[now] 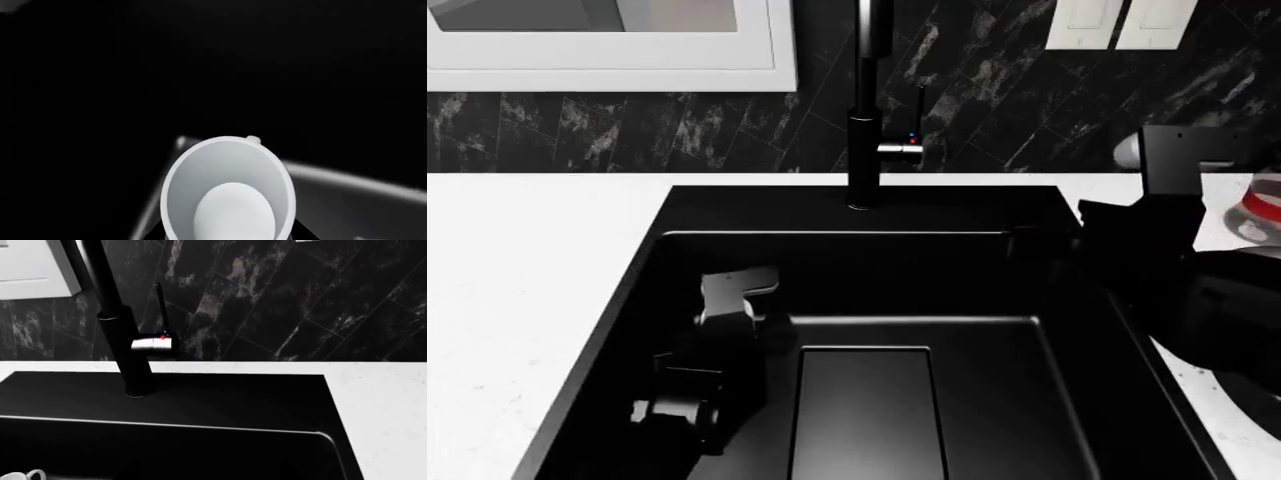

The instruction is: Pick the cup and bowl from the sink and place them on the counter for drying.

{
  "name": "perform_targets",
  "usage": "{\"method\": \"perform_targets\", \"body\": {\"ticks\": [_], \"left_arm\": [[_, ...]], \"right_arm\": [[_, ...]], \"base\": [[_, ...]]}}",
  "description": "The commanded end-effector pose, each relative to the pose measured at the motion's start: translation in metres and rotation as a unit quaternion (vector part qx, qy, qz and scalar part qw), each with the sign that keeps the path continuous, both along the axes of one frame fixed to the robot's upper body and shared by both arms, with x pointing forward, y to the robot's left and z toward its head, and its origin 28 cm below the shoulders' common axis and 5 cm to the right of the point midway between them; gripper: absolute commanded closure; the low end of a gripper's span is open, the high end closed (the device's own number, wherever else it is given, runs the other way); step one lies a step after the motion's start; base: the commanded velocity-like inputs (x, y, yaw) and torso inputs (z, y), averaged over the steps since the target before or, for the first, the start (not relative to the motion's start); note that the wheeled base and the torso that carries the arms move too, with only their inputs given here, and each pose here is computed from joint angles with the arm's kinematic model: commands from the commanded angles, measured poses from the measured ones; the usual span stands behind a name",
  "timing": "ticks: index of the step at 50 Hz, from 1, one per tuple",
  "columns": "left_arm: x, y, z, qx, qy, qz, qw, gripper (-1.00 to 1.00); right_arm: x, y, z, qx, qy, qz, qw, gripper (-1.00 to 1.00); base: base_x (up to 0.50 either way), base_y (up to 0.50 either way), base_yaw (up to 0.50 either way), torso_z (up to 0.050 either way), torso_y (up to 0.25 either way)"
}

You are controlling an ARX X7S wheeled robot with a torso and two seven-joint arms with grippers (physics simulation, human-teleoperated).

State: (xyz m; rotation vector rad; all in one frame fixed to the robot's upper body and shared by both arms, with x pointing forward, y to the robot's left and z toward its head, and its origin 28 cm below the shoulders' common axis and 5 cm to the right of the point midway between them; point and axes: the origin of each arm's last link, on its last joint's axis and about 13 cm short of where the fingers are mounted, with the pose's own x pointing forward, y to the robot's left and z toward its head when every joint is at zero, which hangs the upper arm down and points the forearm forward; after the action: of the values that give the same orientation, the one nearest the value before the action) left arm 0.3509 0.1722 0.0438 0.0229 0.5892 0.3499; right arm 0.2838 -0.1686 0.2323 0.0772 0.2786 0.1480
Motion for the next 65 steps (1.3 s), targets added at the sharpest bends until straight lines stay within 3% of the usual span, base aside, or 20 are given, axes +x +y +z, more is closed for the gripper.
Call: {"method": "perform_targets", "body": {"ticks": [1, 13, 15, 16, 22, 27, 30, 34, 42, 43, 44, 53, 58, 65], "left_arm": [[-0.030, -0.009, 0.043, -0.001, -0.032, -0.038, 0.999, 1.00], [-0.049, 0.015, 0.113, 0.003, -0.064, -0.066, 0.996, 1.00], [-0.050, 0.017, 0.119, -0.025, -0.047, -0.078, 0.996, 1.00], [-0.048, 0.021, 0.127, 0.002, -0.067, -0.079, 0.995, 1.00], [-0.054, 0.033, 0.155, 0.017, -0.068, -0.117, 0.991, 1.00], [-0.060, 0.047, 0.188, 0.020, -0.068, -0.169, 0.983, 1.00], [-0.062, 0.055, 0.203, 0.011, -0.069, -0.174, 0.982, 1.00], [-0.063, 0.069, 0.209, 0.009, -0.069, -0.146, 0.987, 1.00], [-0.057, 0.113, 0.222, -0.014, -0.063, -0.063, 0.996, 1.00], [-0.056, 0.146, 0.231, 0.027, -0.040, 0.002, 0.999, 1.00], [-0.056, 0.151, 0.232, 0.024, -0.040, 0.014, 0.999, 1.00], [-0.059, 0.168, 0.233, 0.035, -0.034, 0.068, 0.996, 1.00], [-0.056, 0.179, 0.222, 0.047, -0.016, 0.095, 0.994, 1.00], [-0.053, 0.181, 0.203, 0.048, 0.011, 0.109, 0.993, 1.00]], "right_arm": [[0.000, 0.000, 0.003, 0.002, -0.003, 0.001, 1.000, -1.00], [0.000, -0.002, 0.005, 0.007, -0.002, -0.004, 1.000, -1.00], [0.000, -0.003, 0.006, 0.007, -0.002, -0.005, 1.000, -1.00], [0.000, -0.002, 0.007, 0.006, -0.002, -0.005, 1.000, -1.00], [0.001, -0.001, 0.010, 0.008, -0.006, -0.003, 1.000, -1.00], [0.000, -0.001, 0.012, 0.006, -0.007, -0.002, 1.000, -1.00], [0.001, 0.001, 0.011, 0.008, -0.006, 0.001, 1.000, -1.00], [0.001, 0.002, 0.013, 0.007, -0.012, 0.004, 1.000, -1.00], [0.001, 0.001, 0.014, 0.005, -0.010, 0.006, 1.000, -1.00], [0.000, 0.002, 0.013, 0.007, -0.010, 0.009, 1.000, -1.00], [0.000, 0.002, 0.012, 0.007, -0.009, 0.010, 1.000, -1.00], [0.000, 0.002, 0.011, 0.007, -0.008, 0.012, 1.000, -1.00], [0.000, 0.003, 0.011, 0.008, -0.008, 0.014, 1.000, -1.00], [-0.001, 0.002, 0.008, 0.009, -0.006, 0.013, 1.000, -1.00]], "base": [[0.00, 0.00, 0.00, 0.000, 0.000], [0.00, 0.00, 0.00, 0.000, 0.000], [0.00, 0.00, 0.00, 0.000, 0.000], [0.00, 0.00, 0.00, 0.000, 0.000], [0.00, 0.00, 0.00, 0.000, 0.000], [0.00, 0.00, 0.00, 0.000, 0.000], [0.00, 0.00, 0.00, 0.000, 0.000], [0.00, 0.00, 0.00, 0.000, 0.000], [0.00, 0.00, 0.00, 0.000, 0.000], [0.00, 0.00, 0.00, 0.000, 0.000], [0.00, 0.00, 0.00, 0.000, 0.000], [0.00, 0.00, 0.00, 0.000, 0.000], [0.00, 0.00, 0.00, 0.000, 0.000], [0.00, 0.00, 0.00, 0.000, 0.000]]}}
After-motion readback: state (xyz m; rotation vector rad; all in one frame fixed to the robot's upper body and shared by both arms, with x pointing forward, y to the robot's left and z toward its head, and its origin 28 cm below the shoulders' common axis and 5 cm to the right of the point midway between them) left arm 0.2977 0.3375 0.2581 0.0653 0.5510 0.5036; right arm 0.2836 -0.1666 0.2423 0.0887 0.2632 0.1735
